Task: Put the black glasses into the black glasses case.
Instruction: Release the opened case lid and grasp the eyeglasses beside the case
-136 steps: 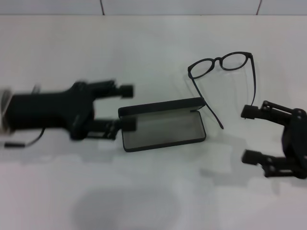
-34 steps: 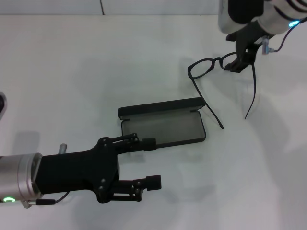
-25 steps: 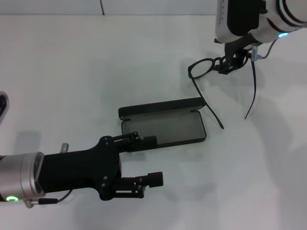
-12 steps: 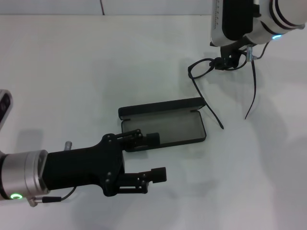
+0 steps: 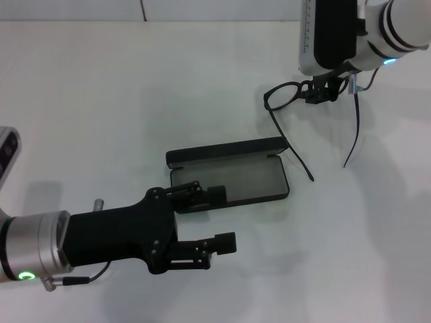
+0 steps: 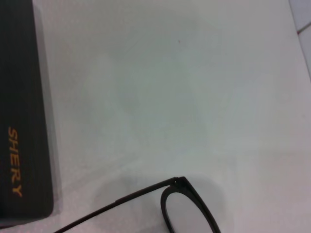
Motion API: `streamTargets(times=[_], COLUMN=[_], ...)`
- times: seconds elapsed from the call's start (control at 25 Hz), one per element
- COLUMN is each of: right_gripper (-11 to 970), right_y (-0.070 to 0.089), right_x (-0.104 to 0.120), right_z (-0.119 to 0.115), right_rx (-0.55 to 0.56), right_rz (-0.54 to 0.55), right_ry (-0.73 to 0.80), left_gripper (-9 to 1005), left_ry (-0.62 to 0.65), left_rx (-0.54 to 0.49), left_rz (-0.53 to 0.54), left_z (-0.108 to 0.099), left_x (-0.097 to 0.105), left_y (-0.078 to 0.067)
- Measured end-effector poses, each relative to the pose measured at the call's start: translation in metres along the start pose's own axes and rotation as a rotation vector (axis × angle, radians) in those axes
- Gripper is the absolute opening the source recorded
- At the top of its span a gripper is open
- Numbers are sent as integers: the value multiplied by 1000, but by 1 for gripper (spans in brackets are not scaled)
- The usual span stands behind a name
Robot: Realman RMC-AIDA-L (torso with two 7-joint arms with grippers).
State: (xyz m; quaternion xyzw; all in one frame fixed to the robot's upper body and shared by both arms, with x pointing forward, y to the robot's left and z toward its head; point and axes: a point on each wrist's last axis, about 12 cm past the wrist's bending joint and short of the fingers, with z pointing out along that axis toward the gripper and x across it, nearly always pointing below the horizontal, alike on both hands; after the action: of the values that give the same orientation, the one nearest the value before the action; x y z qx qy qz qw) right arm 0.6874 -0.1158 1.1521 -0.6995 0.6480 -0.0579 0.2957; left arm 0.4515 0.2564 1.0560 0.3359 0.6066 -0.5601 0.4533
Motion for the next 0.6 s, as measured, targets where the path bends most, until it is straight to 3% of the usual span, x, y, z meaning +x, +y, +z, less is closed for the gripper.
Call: streamTargets(times=[0.44,0.6], right_gripper=[469,408], right_y=[8,8], right_x=[3,4], right_z=[5,5], right_rx=[-12,-14], right_rz=[0,1], right_ry=[-16,-14], left_gripper=[829,829], left_ry=[-1,0], left_rx=[-6,-7], left_rz=[-15,-18], left_z=[2,2], left_x=[2,3], left_y=[1,1])
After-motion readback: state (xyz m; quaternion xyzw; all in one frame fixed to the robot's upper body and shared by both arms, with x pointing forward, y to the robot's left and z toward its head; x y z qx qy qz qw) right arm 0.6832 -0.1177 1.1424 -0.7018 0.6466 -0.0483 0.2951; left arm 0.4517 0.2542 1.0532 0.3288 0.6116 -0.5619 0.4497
